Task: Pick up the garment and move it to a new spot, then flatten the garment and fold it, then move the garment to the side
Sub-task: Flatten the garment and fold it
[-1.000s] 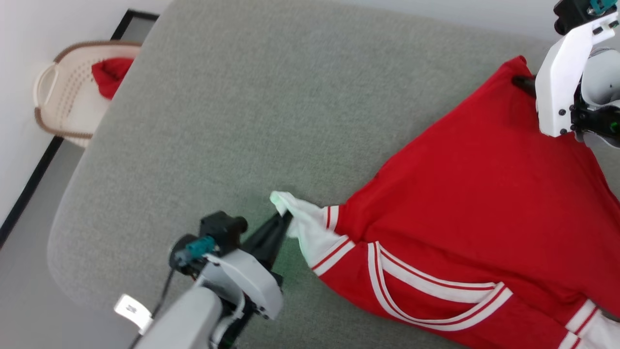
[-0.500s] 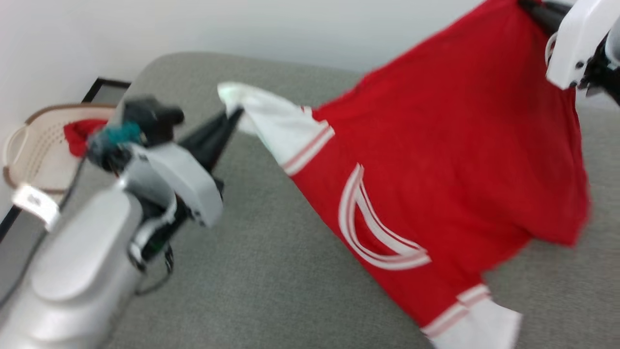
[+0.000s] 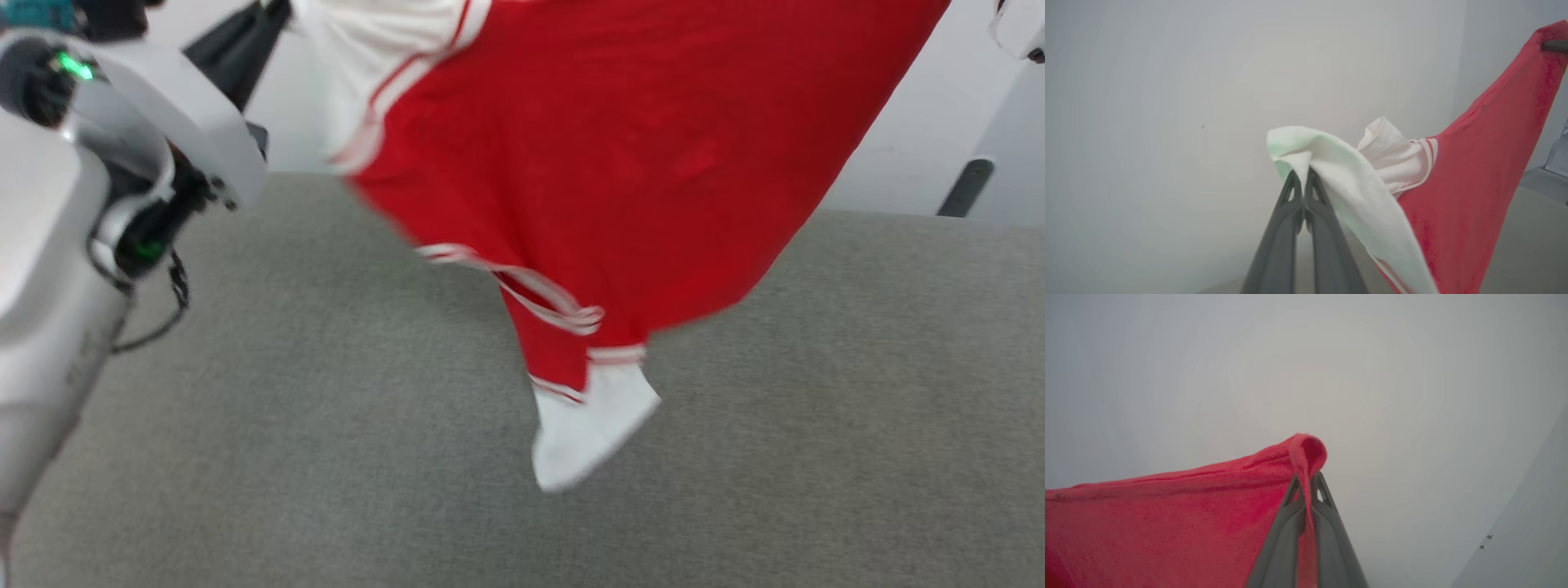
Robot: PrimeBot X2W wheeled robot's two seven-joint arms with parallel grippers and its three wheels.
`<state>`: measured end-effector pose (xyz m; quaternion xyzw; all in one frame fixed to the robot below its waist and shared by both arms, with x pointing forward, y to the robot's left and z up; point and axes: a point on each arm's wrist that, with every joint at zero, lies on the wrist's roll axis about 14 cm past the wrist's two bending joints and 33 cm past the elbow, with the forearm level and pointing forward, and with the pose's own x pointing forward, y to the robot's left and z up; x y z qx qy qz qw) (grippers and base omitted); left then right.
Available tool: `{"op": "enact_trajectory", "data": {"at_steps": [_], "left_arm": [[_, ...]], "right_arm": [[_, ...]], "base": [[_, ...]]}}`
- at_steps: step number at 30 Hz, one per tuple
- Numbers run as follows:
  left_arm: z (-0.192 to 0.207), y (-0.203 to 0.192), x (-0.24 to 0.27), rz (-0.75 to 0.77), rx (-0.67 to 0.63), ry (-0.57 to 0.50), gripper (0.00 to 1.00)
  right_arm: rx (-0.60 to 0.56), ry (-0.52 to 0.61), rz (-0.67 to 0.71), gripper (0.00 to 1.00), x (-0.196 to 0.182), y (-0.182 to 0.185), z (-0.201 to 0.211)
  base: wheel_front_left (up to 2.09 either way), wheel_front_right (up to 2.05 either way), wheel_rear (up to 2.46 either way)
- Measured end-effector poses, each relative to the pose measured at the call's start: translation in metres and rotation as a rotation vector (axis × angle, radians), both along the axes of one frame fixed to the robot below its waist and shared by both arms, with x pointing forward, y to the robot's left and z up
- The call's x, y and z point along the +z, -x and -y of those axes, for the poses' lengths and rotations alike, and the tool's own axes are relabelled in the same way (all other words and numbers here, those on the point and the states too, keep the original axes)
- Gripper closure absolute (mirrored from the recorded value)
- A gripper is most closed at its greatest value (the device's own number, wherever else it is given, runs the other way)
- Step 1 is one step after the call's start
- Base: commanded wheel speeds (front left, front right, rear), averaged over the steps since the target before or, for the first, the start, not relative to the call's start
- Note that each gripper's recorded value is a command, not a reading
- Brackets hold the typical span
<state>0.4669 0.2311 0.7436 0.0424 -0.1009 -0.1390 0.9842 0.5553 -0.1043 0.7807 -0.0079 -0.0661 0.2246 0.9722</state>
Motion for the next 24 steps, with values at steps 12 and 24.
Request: {"op": "enact_trajectory", "data": {"at_steps": [12, 24], "left_arm": [[0.011, -0.016, 0.067, 0.097, 0.015, -0.088, 1.0], [0.026, -0.044, 0.098, 0.178, 0.018, -0.14, 1.0]], "right_arm": [[-0.078, -0.034, 0.079, 1.0, 0.037, 0.025, 0.04], [-0.093, -0.035, 0.07, 1.0, 0.031, 0.012, 0.048]], "base": [[0.0, 0.0, 0.0], [0.0, 0.0, 0.0]]}}
